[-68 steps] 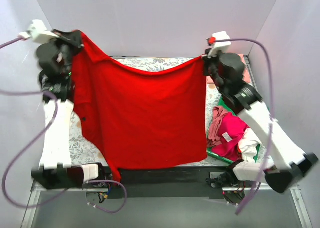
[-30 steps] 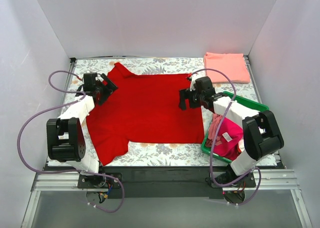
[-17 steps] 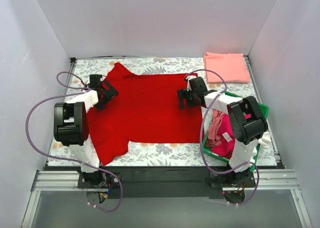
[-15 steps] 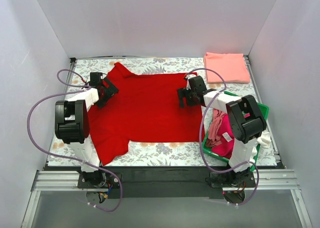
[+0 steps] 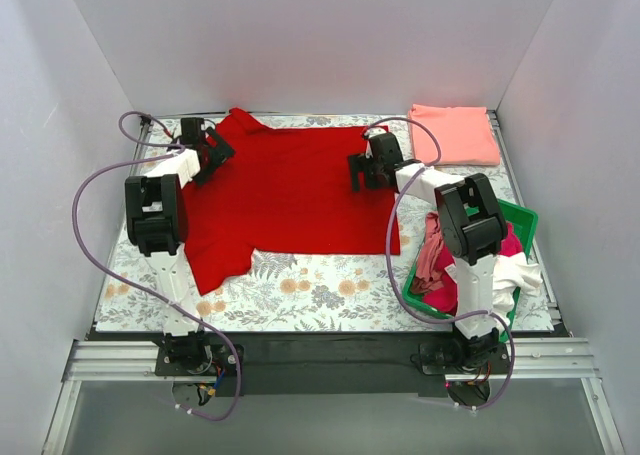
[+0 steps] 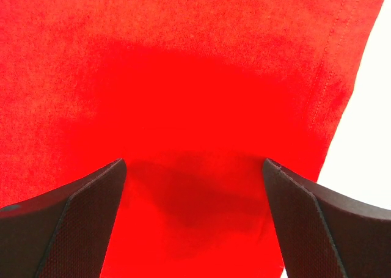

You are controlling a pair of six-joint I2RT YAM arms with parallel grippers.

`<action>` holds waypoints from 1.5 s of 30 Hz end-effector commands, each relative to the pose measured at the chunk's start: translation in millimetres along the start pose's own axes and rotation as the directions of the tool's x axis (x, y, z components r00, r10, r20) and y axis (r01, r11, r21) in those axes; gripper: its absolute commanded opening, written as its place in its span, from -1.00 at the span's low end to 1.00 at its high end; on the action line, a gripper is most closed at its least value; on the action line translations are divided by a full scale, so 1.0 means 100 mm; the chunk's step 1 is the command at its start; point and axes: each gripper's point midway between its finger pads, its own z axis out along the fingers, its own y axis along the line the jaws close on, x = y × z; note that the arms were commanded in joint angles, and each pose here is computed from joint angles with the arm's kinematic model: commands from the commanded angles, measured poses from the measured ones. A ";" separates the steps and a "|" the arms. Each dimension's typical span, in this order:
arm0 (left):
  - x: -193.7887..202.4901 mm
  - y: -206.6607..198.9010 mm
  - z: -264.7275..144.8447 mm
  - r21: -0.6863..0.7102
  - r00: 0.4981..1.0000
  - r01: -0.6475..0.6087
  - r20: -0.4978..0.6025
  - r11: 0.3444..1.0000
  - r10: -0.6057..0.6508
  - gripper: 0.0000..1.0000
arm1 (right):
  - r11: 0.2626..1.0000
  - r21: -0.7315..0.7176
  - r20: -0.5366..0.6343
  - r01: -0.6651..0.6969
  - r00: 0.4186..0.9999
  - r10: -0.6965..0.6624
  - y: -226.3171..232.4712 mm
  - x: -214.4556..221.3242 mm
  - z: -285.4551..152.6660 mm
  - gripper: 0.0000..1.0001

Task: Fold and stack the t-shirts
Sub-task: Flatten the tshirt out

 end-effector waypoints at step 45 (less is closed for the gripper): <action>1.88 1.62 -2.06 -0.166 0.916 0.382 -0.065 0.909 -0.397 0.94 | 0.943 -0.295 0.239 -0.155 0.944 0.230 0.25 0.58 -2.21 0.97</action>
